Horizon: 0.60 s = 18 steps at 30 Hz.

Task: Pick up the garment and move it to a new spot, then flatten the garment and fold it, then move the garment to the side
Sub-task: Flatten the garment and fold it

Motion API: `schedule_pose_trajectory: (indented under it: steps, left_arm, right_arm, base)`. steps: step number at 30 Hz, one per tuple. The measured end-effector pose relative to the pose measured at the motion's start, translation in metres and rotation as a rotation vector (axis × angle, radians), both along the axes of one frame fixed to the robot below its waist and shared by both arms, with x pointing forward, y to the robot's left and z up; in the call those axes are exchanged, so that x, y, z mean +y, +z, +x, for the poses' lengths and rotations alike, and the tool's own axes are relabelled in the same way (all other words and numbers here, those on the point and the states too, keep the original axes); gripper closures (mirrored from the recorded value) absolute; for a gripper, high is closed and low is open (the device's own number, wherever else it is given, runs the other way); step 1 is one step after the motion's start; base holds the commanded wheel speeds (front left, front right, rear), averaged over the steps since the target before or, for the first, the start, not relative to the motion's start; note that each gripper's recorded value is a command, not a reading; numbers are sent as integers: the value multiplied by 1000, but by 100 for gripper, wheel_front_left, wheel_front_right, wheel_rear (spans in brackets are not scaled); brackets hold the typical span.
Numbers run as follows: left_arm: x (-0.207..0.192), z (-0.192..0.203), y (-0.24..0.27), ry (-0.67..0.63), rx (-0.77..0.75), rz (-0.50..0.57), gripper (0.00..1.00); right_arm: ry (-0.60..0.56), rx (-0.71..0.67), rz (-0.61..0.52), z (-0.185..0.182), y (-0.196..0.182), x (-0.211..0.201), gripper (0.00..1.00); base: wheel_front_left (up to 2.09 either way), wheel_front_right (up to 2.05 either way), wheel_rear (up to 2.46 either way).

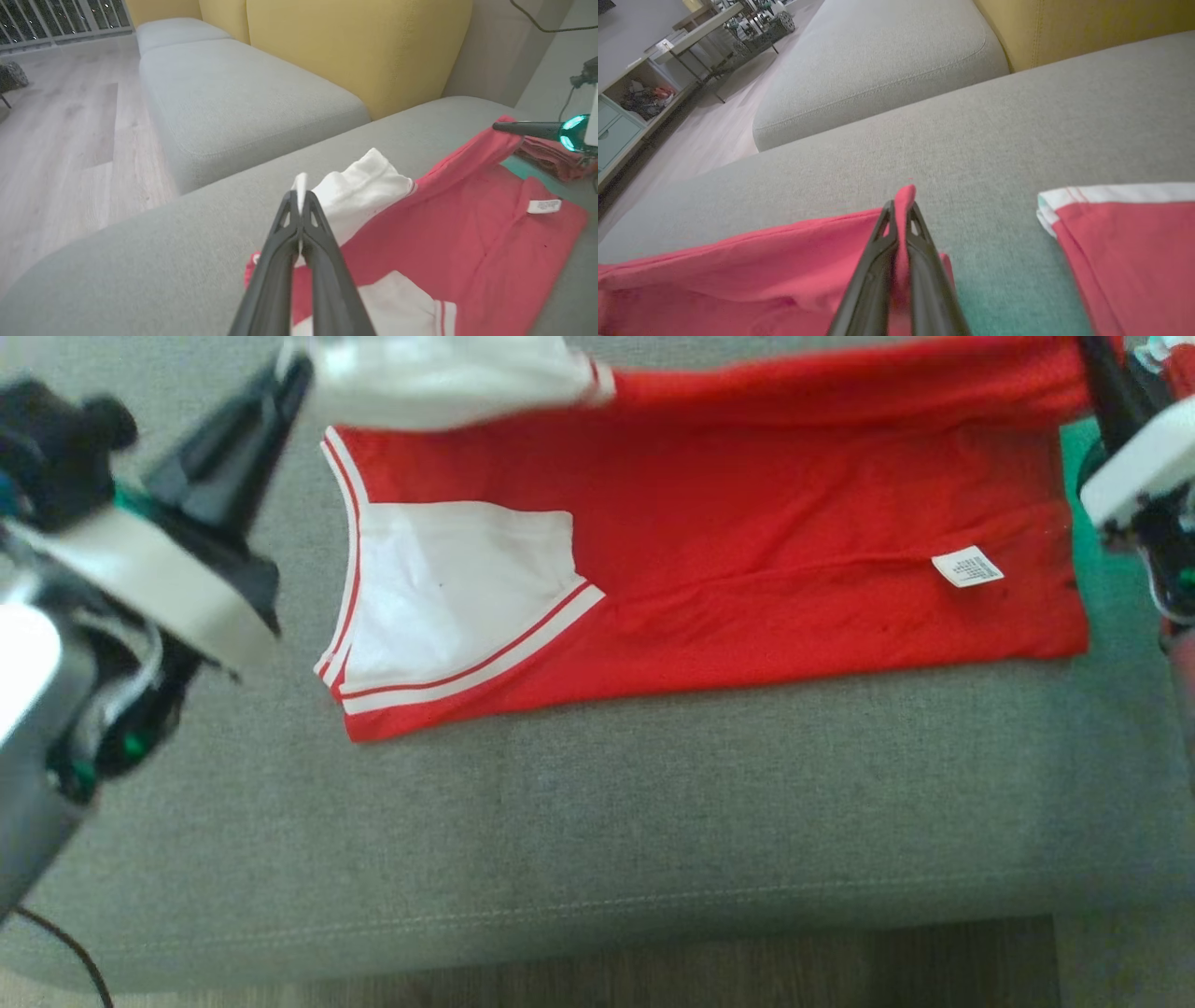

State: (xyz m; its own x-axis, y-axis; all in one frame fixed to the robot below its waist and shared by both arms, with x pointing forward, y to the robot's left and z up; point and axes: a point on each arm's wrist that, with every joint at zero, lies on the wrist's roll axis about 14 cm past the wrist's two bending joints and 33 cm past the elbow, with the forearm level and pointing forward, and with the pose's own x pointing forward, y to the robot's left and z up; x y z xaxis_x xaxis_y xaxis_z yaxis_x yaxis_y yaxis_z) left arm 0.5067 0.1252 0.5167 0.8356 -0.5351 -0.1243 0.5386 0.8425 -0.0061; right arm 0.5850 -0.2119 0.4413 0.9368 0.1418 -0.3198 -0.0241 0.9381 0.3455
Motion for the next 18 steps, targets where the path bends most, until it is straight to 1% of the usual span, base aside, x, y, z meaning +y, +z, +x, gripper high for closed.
schedule_pose_trajectory:
  steps: [5, 8, 18]
  left_arm:
    - [-1, -29, -14, 14, 74, -28, 100]
    - [-1, -40, -17, 25, 94, -50, 100]
    - [-6, -75, -45, 50, 231, -94, 100]
  right_arm:
    - [19, 19, 11, -17, -9, 0, 100]
    - [27, 24, 20, -25, -13, 0, 100]
    - [45, 76, 16, -50, -32, -1, 100]
  base:
    - [0, 0, 0]
    - [0, 0, 0]
    - [0, 0, 0]
